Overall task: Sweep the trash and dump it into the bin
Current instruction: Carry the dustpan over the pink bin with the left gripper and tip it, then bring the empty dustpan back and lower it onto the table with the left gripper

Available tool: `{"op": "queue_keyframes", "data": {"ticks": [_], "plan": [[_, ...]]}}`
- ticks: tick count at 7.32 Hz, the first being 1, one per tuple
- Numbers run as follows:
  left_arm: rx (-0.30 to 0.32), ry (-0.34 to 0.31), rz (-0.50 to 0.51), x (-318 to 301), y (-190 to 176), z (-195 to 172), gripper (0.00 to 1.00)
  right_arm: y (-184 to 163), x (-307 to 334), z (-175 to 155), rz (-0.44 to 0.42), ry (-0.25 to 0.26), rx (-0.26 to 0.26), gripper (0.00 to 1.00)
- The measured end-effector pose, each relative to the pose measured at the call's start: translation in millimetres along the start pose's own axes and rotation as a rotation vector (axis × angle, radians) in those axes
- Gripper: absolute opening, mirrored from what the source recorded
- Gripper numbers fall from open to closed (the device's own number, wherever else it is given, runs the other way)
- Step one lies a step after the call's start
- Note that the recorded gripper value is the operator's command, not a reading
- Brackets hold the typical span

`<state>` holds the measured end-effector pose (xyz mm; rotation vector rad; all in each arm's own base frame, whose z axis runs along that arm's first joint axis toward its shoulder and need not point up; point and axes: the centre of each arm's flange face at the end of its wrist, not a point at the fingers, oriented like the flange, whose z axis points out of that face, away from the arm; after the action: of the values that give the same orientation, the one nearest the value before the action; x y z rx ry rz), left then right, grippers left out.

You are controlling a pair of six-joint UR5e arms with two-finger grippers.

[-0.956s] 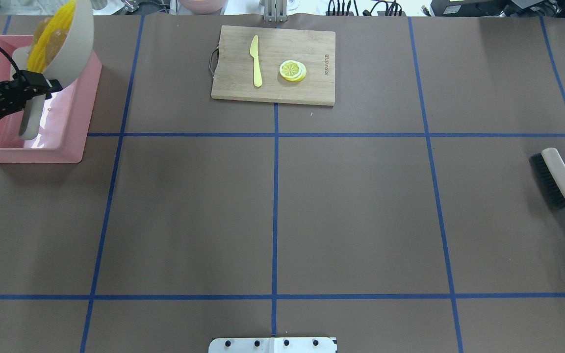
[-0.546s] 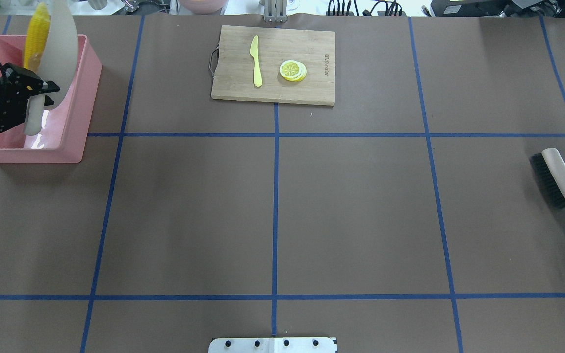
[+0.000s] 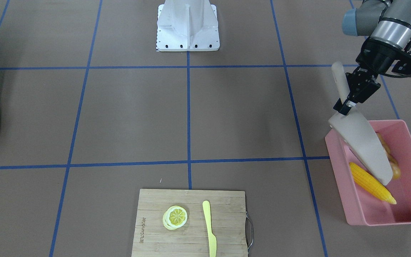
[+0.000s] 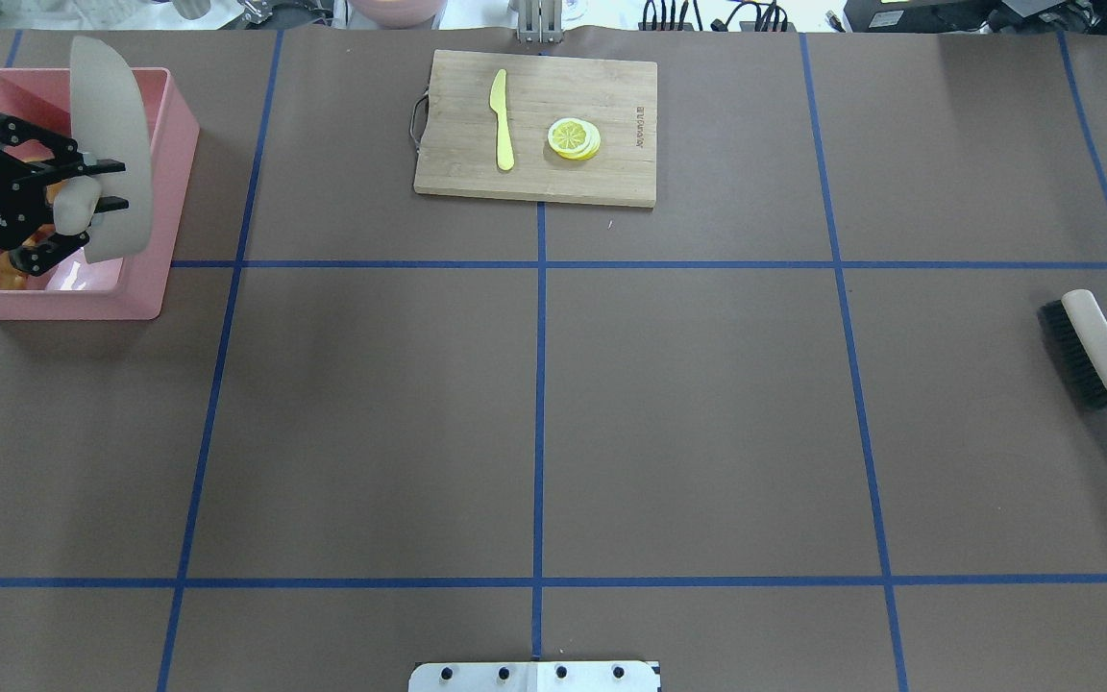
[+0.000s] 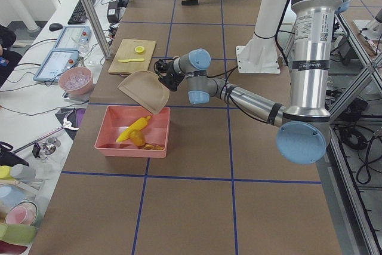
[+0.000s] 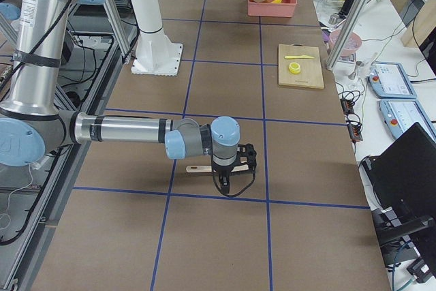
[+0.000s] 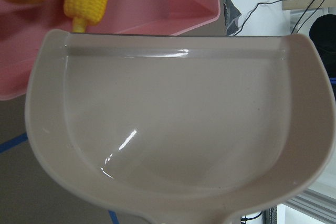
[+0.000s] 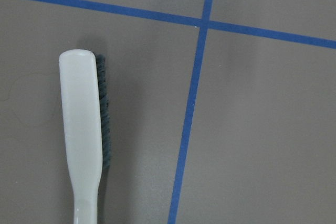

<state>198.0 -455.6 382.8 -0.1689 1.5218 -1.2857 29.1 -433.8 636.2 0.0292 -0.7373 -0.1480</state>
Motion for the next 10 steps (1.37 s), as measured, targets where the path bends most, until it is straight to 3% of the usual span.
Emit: {"op": "queue_keyframes", "data": {"ticks": [1,2,6,10], "plan": [[-0.01,0.009,0.053,3.8,5.7,-3.3,0.0,-3.1,8.4,-10.3,0.01,0.001,-0.009,1.0],[-0.016,0.017,0.168,7.2,11.5,-7.2,0.0,-0.9,15.0,-14.2,0.02,0.002,-0.013,1.0],[-0.034,0.036,0.764,10.9,27.8,-13.0,0.0,26.2,46.1,-11.6,0.055,0.047,-0.032,1.0],[-0.057,0.05,1.258,5.9,41.4,-12.5,0.0,36.0,50.3,-18.2,0.072,0.049,-0.016,1.0]]}}
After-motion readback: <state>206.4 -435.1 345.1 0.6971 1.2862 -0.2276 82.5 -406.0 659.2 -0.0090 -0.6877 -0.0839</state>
